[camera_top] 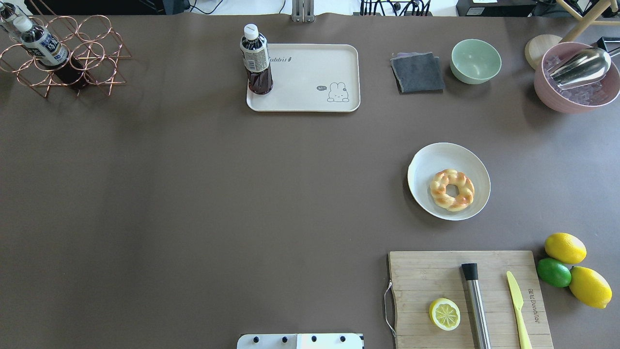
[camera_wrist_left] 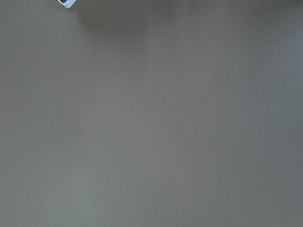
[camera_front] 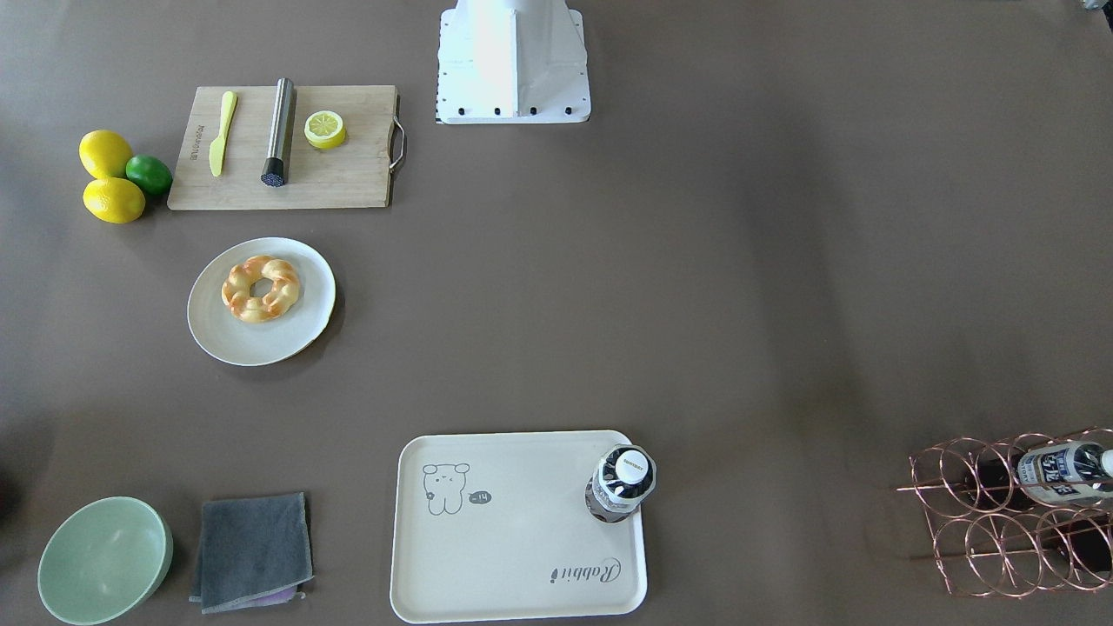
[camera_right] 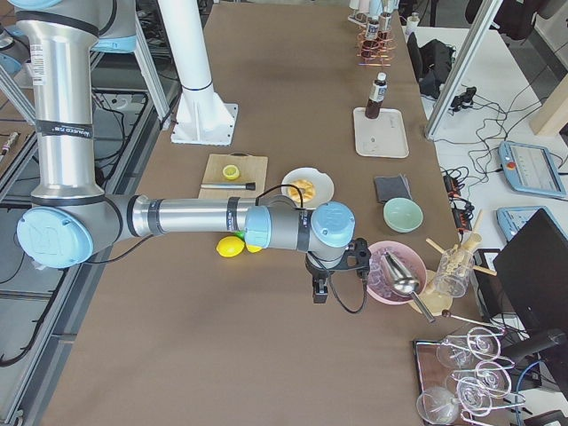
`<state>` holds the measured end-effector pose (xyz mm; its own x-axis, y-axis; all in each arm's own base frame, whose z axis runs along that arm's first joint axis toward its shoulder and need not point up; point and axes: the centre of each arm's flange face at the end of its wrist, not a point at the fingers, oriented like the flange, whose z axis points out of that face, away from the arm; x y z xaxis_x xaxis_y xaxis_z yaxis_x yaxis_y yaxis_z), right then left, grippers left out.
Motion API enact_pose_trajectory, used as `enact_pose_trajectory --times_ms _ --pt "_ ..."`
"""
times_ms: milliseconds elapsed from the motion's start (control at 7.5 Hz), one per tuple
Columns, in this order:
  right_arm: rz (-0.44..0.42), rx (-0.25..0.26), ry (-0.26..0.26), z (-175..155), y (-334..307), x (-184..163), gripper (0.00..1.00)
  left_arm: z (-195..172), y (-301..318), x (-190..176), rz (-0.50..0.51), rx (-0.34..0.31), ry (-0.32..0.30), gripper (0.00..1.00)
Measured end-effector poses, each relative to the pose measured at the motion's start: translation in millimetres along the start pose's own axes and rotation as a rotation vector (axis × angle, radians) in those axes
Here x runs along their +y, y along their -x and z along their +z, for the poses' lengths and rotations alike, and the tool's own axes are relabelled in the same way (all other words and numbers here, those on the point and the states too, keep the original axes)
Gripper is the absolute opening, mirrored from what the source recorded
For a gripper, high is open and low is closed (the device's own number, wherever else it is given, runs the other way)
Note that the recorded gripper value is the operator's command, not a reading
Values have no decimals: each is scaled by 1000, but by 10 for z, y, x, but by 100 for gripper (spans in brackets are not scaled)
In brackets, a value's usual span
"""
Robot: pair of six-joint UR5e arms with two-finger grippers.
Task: Place donut on tray
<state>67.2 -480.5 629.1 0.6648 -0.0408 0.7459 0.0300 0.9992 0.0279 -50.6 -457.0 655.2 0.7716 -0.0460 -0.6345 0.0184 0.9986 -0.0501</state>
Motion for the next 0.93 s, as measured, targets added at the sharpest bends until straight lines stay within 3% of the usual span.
enact_pose_trajectory --times_ms 533,933 --pt "-6 -2 -10 -47 65 -14 100 44 31 18 -6 -1 10 98" --pt "51 -25 -23 -59 712 -162 100 82 61 18 -11 -3 16 98"
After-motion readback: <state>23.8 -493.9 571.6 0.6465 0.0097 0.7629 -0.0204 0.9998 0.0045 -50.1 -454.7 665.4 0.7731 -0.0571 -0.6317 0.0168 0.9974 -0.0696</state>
